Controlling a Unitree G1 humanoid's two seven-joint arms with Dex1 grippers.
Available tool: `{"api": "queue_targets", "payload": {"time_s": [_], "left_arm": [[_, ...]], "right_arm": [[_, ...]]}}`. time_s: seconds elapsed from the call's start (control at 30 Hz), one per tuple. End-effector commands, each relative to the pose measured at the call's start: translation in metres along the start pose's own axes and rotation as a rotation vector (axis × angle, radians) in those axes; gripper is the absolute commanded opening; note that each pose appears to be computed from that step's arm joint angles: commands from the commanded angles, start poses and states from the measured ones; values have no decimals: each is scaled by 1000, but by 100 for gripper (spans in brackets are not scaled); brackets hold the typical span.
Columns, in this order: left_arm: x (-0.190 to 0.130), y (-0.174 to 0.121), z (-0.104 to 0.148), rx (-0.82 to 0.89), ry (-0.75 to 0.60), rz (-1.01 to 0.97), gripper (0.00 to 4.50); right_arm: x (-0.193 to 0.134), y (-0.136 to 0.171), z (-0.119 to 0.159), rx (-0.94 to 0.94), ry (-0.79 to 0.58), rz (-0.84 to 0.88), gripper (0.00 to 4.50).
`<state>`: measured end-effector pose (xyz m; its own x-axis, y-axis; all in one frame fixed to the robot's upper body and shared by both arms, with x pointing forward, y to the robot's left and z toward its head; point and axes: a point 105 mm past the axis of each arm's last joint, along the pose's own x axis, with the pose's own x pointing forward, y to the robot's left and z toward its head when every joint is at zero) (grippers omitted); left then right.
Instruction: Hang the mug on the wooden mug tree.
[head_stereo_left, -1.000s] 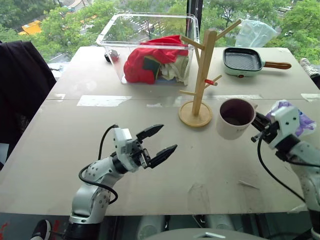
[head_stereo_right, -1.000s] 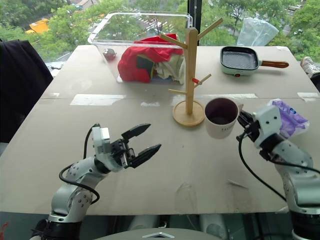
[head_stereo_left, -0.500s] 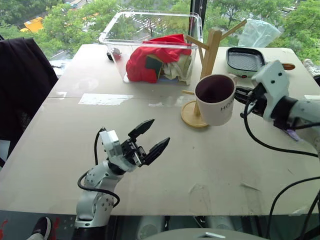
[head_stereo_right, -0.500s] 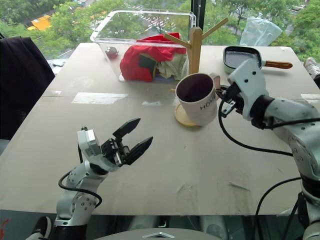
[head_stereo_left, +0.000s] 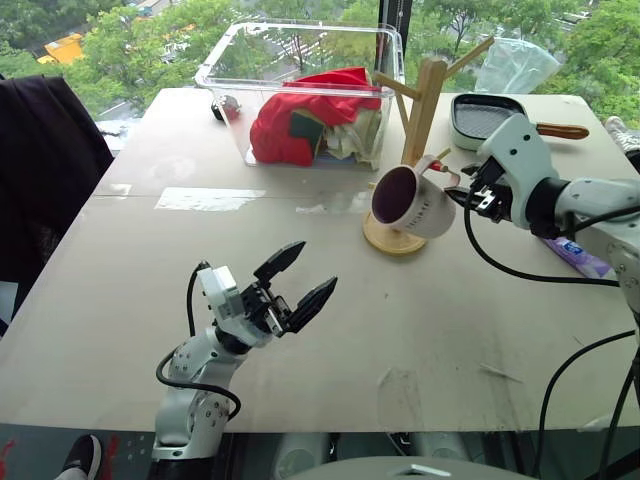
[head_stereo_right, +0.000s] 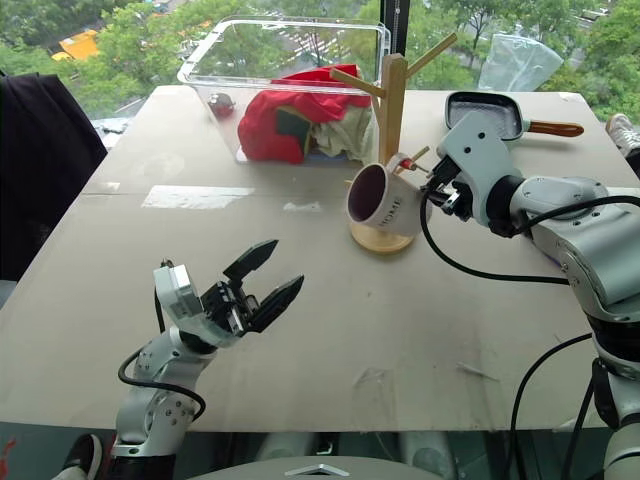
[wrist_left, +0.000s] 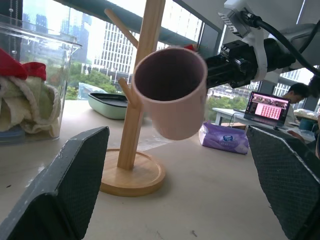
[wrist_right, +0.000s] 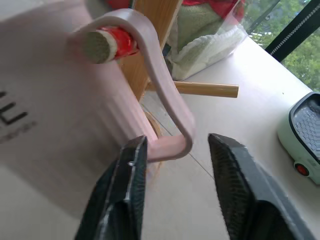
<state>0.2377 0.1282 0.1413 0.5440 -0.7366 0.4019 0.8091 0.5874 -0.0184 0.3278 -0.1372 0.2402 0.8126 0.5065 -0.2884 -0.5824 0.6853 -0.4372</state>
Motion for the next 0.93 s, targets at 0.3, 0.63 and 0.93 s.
{"api": "queue_targets", "payload": {"time_s": [0.3, 0.63, 0.93], "left_arm": [[-21, 10, -34, 16, 273, 108, 450], [-41, 3, -67, 66, 530, 113, 450], [-43, 4, -64, 104, 538, 84, 450]], "right_arm": [[-16, -5, -25, 68, -133, -51, 444], [-41, 33, -116, 415, -326, -106, 444], [-55, 60, -178, 418, -226, -5, 444]]}}
